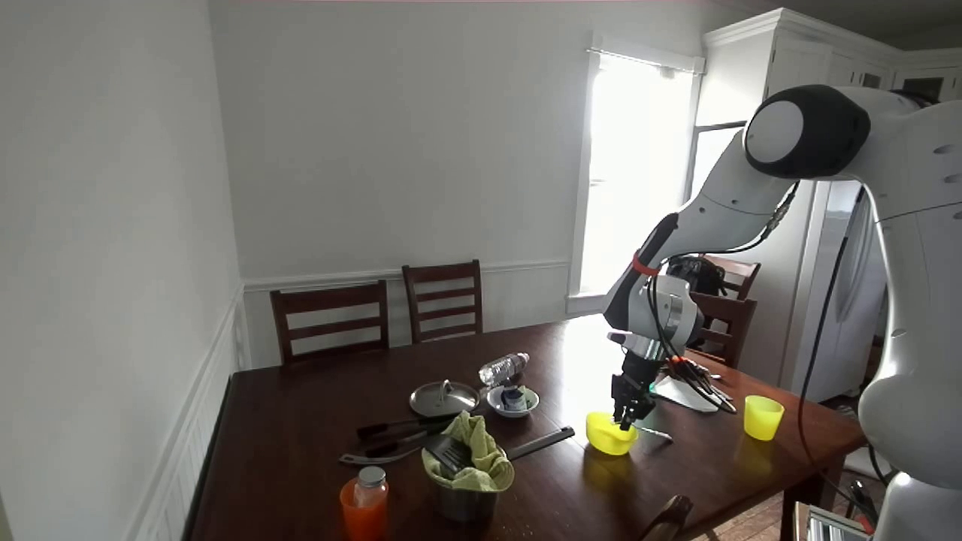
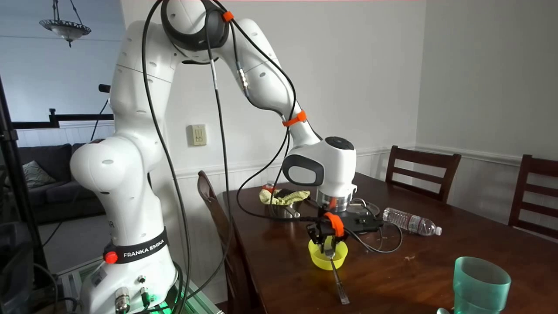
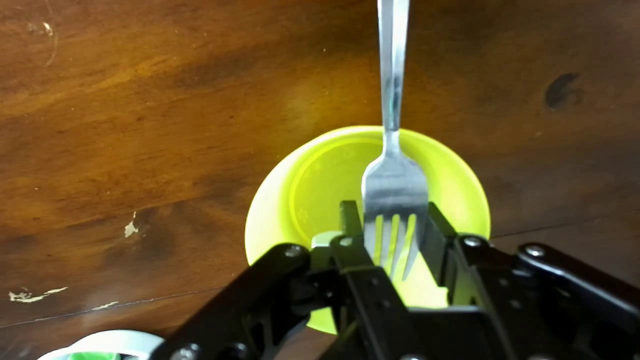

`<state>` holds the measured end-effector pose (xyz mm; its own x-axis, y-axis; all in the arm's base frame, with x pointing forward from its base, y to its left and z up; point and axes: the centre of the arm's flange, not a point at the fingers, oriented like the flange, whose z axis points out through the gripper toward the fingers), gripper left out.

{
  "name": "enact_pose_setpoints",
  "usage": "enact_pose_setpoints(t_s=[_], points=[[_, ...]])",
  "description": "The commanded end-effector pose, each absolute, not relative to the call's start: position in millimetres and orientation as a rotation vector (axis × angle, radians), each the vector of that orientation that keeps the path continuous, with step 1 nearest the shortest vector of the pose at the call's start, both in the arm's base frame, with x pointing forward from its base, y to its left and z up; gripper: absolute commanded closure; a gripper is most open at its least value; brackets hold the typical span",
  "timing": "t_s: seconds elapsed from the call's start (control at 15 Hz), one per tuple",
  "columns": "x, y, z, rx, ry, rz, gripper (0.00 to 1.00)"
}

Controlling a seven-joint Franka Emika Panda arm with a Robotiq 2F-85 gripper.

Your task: Pick up the silver fork and hang it on the yellow bowl

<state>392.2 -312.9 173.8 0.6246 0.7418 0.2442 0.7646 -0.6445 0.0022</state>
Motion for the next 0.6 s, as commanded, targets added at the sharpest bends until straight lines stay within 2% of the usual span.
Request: enact_pose_setpoints(t_s=[0.0, 0.13, 0.33, 0.47, 0.53], points=[[388.6, -312.9, 177.7, -2.735, -1.270, -0.371, 0.61], [388.8, -312.9, 178.5, -2.734, -1.270, -0.372, 0.51], [389.1, -313.4, 179.5, -2.734, -1.270, -0.375, 0.30], [389.7, -313.8, 180.6, -2.735, -1.265, -0.377, 0.06], [389.6, -314.0, 182.1, -2.736, -1.260, -0.375, 0.02]])
